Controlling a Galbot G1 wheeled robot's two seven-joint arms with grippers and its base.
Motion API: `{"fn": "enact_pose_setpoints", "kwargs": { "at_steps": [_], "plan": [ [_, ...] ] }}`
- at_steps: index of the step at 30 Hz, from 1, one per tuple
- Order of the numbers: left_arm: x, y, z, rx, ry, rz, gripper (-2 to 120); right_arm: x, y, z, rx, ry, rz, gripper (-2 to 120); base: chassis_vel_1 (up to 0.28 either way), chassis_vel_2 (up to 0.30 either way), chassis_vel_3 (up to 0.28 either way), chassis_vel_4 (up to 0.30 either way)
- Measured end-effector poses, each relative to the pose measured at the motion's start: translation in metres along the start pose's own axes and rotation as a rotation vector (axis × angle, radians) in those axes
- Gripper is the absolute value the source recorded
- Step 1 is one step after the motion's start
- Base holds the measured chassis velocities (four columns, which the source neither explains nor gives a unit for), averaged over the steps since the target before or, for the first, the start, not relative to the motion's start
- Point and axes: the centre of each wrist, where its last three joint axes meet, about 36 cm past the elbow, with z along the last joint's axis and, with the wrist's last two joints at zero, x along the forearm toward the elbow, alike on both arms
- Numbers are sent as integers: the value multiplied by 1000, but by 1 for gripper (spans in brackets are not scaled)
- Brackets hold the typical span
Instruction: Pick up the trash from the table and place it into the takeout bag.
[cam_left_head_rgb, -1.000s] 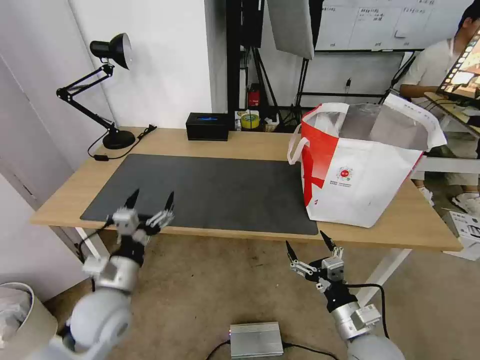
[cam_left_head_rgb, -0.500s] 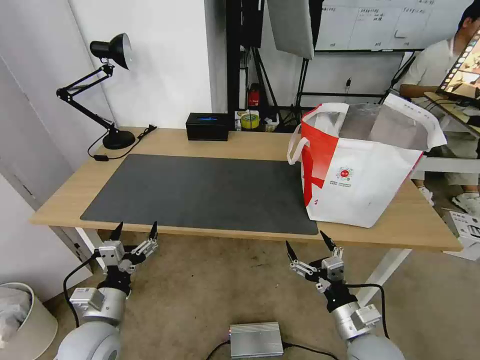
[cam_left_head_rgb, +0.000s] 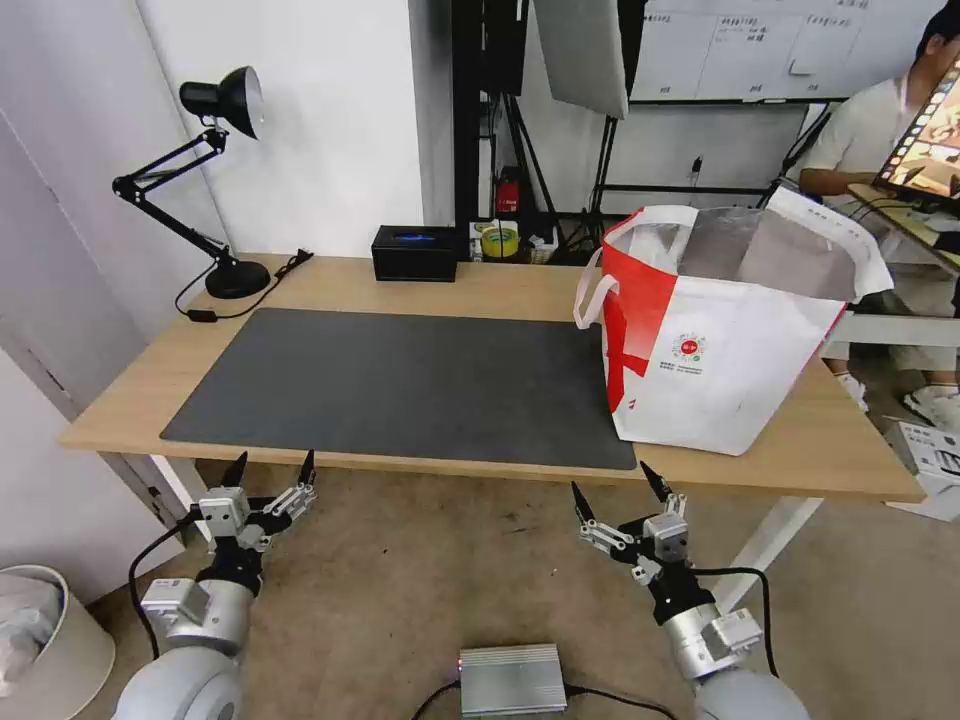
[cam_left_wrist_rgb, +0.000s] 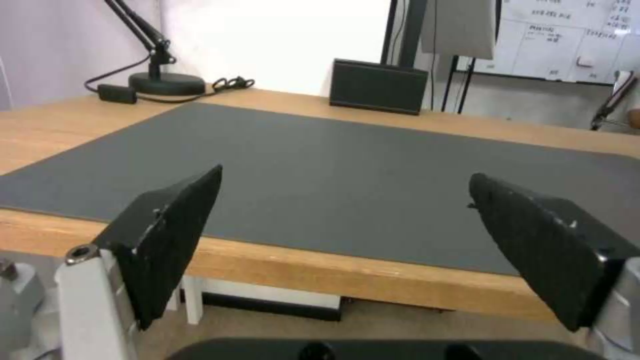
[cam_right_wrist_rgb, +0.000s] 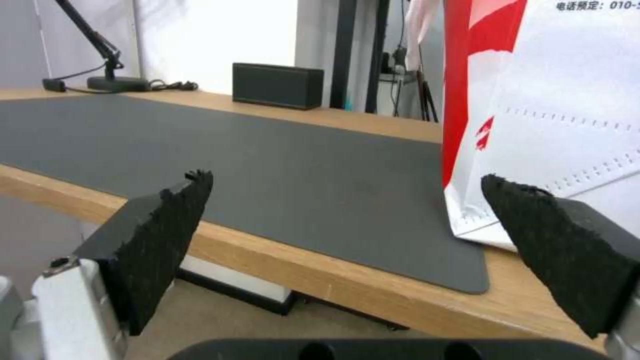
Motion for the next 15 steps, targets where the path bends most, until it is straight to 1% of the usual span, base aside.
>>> {"fn": "enact_pose_setpoints", "kwargs": {
  "at_steps": [15],
  "plan": [
    [0,0,0,0,-1,1,100,0,0,0,0,0,0,100,0,0,0,0]
  ]
}}
